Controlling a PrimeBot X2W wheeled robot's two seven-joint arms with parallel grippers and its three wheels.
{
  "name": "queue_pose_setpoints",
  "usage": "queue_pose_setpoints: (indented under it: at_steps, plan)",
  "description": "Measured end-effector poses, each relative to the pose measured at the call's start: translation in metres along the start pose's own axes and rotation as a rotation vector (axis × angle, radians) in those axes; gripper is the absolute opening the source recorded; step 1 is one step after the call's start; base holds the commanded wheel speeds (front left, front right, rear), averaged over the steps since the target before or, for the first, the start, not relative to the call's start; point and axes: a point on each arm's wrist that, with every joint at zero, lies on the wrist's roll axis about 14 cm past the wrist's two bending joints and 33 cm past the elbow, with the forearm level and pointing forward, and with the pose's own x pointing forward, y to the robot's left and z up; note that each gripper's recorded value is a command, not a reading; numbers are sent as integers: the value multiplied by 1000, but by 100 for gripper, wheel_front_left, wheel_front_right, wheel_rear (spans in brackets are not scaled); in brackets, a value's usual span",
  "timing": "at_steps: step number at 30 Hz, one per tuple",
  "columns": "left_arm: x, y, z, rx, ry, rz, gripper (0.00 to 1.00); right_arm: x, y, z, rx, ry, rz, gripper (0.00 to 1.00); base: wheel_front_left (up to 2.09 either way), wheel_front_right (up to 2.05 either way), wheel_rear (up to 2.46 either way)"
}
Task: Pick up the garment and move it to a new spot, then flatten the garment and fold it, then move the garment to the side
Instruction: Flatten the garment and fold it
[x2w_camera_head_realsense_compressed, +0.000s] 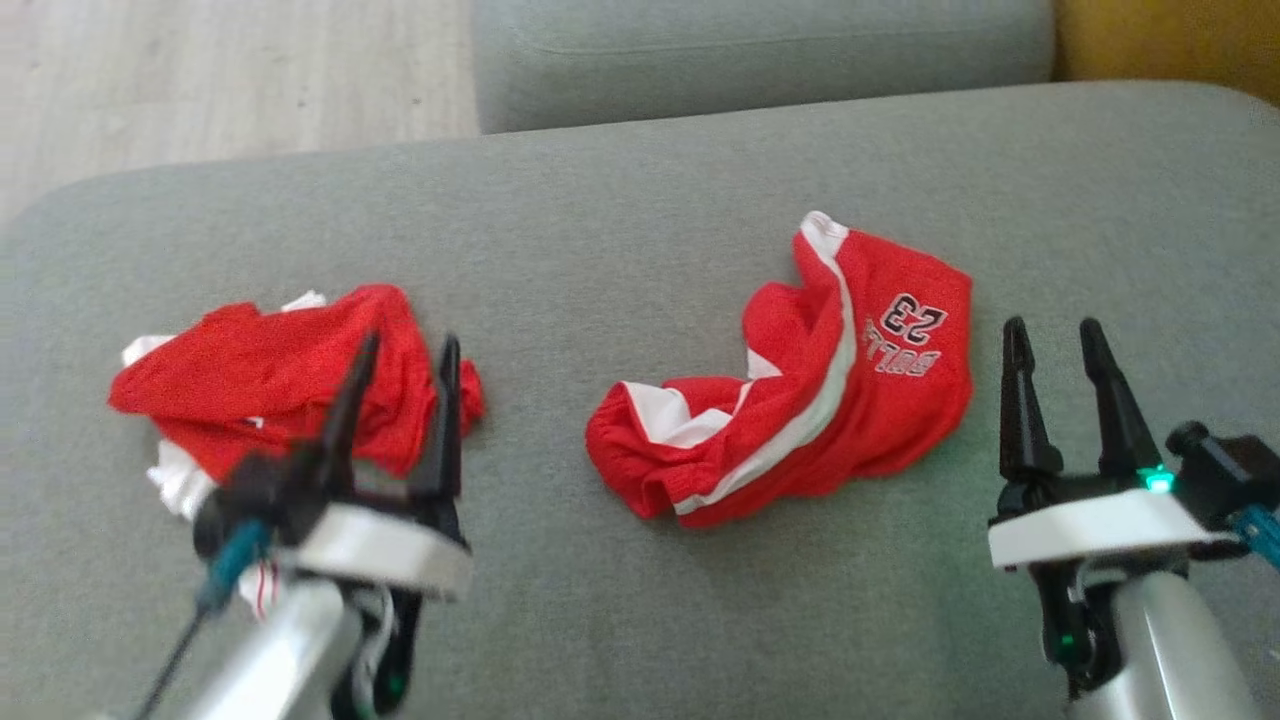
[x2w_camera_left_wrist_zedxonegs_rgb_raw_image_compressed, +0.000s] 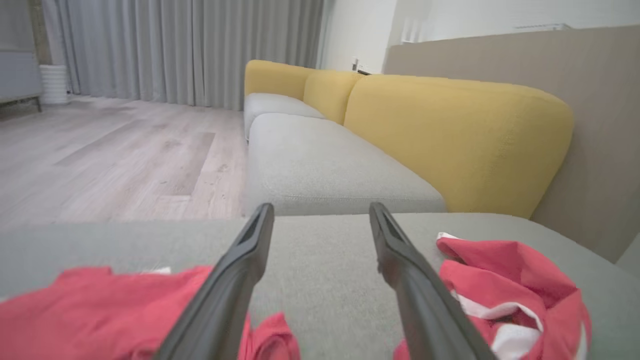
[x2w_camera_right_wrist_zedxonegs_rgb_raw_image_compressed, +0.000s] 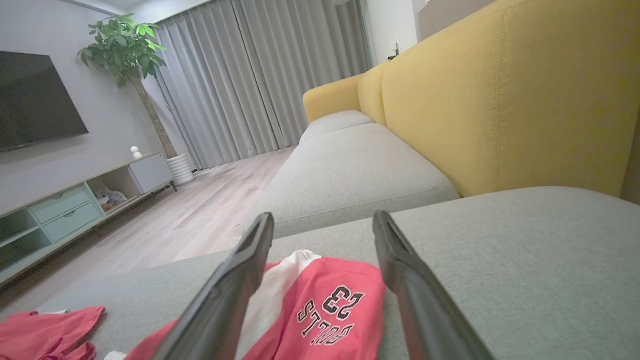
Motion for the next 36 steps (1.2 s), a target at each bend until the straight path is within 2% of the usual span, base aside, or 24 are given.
queue_pose_setpoints:
  at_steps: [3, 7, 11, 14, 17, 23, 26, 36]
  plan:
    - [-26, 1, -10, -69, -6, 60, 100, -3, 4, -6, 5, 22, 10, 100, 0, 0, 0]
    - [-45, -5, -22, -76, 8, 52, 100, -5, 8, -8, 7, 32, 22, 100, 0, 0, 0]
    - [-37, -32, -19, -56, -4, -87, 100, -7, 10, -5, 0, 28, 26, 100, 0, 0, 0]
    - [-43, -67, -45, -52, 109, -233, 100, -9, 6, -3, -1, 24, 15, 100, 0, 0, 0]
    - [-51, -91, -72, -56, 233, -316, 100, -11, 2, -4, -2, 28, 3, 100, 0, 0, 0]
    - [-55, -113, -102, -147, 382, -371, 100, -15, -7, -10, -4, 45, -24, 100, 0, 0, 0]
    - [-55, -120, -115, -159, 437, -393, 100, -15, -12, -11, -6, 50, -39, 100, 0, 0, 0]
    - [-33, -133, -116, -218, 432, -428, 100, -19, -28, -16, -12, 66, -86, 100, 0, 0, 0]
